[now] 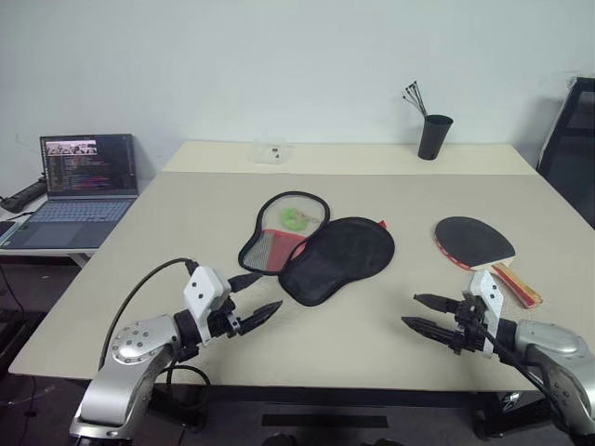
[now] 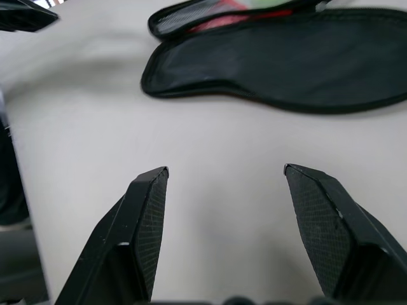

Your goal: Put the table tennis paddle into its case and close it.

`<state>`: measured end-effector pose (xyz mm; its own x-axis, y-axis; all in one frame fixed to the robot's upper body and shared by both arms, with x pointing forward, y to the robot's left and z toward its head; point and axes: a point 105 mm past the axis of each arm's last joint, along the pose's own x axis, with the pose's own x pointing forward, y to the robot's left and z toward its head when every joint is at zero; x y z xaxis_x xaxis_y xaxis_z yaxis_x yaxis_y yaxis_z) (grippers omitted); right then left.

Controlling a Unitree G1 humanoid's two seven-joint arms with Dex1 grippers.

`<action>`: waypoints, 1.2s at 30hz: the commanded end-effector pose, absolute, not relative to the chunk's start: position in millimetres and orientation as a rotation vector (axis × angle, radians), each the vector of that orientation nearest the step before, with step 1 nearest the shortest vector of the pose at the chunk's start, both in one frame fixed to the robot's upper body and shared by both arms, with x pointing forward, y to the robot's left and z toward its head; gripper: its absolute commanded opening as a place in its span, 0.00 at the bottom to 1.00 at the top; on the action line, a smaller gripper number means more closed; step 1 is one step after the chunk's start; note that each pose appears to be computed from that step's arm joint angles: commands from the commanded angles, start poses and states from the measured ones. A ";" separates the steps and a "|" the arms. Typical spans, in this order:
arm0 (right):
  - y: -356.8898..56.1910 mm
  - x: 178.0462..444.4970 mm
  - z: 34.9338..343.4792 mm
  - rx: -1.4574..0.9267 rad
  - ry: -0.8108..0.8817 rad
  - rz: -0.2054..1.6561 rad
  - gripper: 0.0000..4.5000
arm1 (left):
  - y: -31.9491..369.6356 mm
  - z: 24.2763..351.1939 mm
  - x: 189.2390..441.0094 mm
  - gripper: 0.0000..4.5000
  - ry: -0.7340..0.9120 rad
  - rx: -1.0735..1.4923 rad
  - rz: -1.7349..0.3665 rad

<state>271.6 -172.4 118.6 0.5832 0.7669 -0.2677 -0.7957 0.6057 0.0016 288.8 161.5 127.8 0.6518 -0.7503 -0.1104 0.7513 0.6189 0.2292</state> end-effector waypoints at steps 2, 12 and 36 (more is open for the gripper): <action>-178.1 271.9 129.6 -0.159 0.242 0.899 0.70 | 155.9 132.9 299.1 0.81 -0.059 0.293 -0.861; -161.2 271.8 160.4 -0.101 0.196 0.899 0.70 | 146.6 152.5 316.5 0.81 -0.115 0.225 -0.951; -108.0 354.1 105.7 0.252 0.436 0.581 0.70 | 184.8 205.1 331.7 0.81 -0.050 0.291 -1.023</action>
<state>348.4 -105.3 100.2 0.7280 0.5973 -0.3366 -0.4901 0.7967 0.3538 331.6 181.1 189.1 0.5176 -0.8469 -0.1218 0.8465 0.4861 0.2172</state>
